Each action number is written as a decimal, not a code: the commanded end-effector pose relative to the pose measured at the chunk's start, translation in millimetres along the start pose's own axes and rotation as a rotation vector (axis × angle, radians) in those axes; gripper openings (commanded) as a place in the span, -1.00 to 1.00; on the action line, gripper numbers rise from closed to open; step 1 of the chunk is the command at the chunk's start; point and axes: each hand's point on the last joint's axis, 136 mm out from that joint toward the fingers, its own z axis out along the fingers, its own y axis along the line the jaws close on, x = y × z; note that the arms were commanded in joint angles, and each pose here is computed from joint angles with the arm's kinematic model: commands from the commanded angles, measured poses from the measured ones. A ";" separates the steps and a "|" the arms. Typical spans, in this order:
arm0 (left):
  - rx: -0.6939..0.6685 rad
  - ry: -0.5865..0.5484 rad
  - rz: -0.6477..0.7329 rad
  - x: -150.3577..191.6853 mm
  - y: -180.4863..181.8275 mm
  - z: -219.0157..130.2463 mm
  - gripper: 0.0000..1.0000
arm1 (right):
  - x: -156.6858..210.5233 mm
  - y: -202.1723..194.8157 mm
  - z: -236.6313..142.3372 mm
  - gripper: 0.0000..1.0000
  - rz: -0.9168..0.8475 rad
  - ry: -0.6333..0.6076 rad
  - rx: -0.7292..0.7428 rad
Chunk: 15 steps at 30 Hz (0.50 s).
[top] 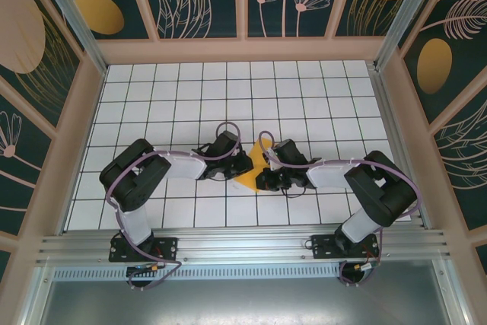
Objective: Fold a paper plane with a square sheet of paper (pick it up from the middle)
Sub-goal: Fold the triangle a second time at the center of the table.
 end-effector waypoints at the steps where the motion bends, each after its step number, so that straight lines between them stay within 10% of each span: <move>1: -0.117 -0.104 0.001 -32.5 30.1 1.6 -0.73 | 48.5 -50.3 2.4 -0.82 0.097 0.143 0.180; 15: -0.139 -0.129 0.029 -54.9 30.6 5.6 -0.65 | 48.8 -50.0 -0.8 -0.81 0.096 0.137 0.180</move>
